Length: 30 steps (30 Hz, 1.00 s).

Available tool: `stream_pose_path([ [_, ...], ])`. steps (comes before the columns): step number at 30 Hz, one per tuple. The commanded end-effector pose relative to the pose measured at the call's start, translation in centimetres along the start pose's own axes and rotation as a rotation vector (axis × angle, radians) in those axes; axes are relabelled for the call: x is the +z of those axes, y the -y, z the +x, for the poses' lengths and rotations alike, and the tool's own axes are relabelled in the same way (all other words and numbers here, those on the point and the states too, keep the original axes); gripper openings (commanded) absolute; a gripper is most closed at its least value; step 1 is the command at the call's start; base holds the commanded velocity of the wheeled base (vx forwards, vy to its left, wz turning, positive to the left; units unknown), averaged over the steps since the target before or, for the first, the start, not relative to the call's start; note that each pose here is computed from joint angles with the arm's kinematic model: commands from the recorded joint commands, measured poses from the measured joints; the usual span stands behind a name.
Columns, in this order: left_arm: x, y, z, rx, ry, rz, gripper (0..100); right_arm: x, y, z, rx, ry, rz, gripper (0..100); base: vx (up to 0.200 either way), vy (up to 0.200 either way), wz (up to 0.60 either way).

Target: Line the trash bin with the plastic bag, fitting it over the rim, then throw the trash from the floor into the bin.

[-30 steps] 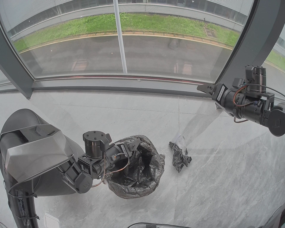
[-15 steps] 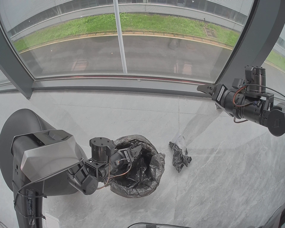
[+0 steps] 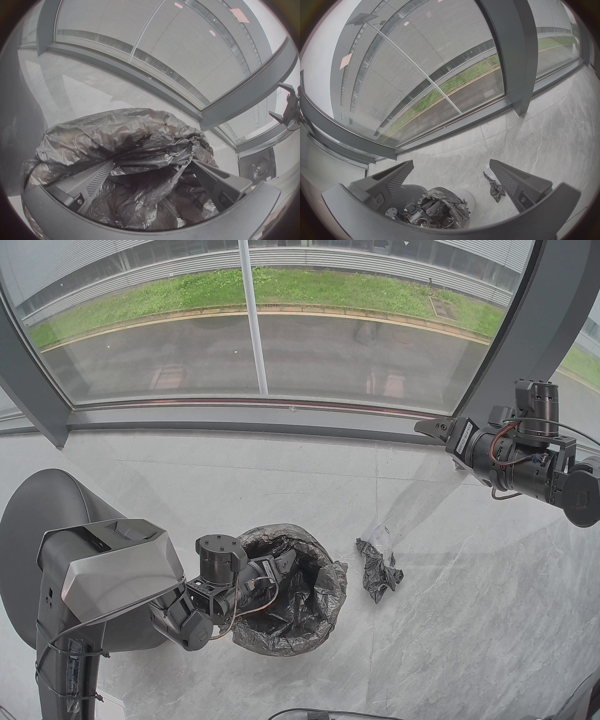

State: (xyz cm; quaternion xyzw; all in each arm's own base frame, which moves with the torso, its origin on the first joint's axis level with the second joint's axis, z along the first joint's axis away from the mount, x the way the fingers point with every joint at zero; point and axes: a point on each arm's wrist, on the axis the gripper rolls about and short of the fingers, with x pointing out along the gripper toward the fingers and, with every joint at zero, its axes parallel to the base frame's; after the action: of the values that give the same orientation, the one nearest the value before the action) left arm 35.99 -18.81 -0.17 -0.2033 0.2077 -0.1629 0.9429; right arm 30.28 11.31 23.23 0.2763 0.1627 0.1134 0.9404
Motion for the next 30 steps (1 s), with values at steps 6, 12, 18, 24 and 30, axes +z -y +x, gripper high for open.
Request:
stream_pose_path([
  [6,-0.1,0.1,0.1,0.033,0.018,0.003,100,-0.1,0.0,0.1,-0.002,-0.002,0.001,100,0.0,0.0,0.0],
  [12,0.1,2.7,-3.7,-0.007,-0.006,0.02,100,-0.3,0.2,0.3,-0.007,-0.013,-0.001,100,0.0,0.0,0.0],
  [18,-0.5,5.2,-8.8,-0.116,0.009,0.037,100,-1.3,0.6,1.5,-0.026,-0.047,-0.008,100,0.0,0.0,0.0],
  [24,2.7,5.6,-13.6,-0.184,0.177,0.017,100,-2.8,1.4,3.4,-0.062,-0.094,-0.012,100,0.0,0.0,0.0],
  [30,10.7,-0.5,-17.3,0.032,0.473,0.035,100,-6.2,1.6,6.0,-0.084,-0.199,-0.062,100,0.0,0.0,0.0],
])
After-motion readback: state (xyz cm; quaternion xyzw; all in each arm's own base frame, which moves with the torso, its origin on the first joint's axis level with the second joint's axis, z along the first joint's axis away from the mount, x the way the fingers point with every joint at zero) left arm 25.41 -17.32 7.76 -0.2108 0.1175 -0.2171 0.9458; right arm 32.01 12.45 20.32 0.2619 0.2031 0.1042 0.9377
